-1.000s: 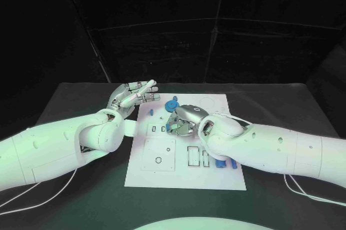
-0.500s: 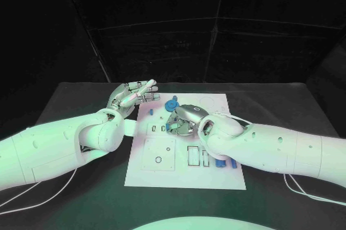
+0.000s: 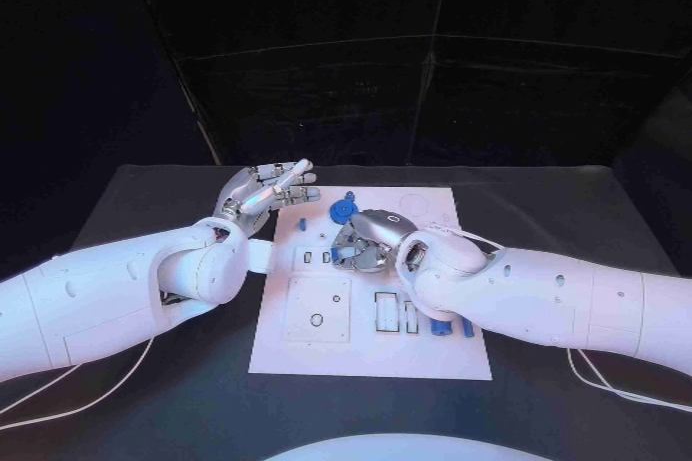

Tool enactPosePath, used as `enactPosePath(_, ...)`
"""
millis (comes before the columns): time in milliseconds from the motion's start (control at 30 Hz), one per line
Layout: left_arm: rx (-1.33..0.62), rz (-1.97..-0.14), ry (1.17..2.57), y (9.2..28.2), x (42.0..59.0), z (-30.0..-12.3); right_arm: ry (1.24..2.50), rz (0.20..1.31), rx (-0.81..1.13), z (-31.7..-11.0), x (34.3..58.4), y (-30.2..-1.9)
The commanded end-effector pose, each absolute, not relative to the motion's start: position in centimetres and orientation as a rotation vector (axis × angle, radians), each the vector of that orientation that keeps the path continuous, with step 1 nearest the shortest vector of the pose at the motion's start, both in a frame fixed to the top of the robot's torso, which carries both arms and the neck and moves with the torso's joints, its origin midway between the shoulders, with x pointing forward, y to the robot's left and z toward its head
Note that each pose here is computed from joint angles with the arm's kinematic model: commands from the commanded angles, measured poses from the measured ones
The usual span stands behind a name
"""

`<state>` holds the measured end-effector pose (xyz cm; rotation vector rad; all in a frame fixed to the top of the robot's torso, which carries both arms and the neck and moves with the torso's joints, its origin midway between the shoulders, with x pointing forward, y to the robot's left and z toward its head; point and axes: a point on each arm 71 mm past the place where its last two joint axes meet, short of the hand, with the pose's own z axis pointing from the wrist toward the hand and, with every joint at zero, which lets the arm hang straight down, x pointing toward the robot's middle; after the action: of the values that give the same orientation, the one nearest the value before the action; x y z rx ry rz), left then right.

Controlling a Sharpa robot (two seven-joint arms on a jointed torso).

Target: Assemble the parts on the task board

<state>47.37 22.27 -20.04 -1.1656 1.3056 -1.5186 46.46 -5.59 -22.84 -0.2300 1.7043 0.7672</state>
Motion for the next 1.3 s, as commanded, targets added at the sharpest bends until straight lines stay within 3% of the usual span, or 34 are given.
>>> enactPosePath(33, -1.158, -1.538, 1.311, 22.1, 47.4, -19.9, 1.716, 0.748, -0.223, -23.1, 46.5, -5.8)
enactPosePath(333, -1.159, -1.538, 1.314, 22.1, 47.4, -19.9, 1.684, 0.767, -0.214, -22.9, 46.4, -5.8)
enactPosePath(967, -1.118, -1.511, 1.348, 22.4, 47.5, -20.1, 1.524, 0.926, -0.2, -21.2, 45.0, -6.8)
enactPosePath(1300, -0.946, -1.383, 1.592, 23.1, 47.7, -20.8, 1.603, 1.076, -0.165, -19.8, 43.0, -10.5)
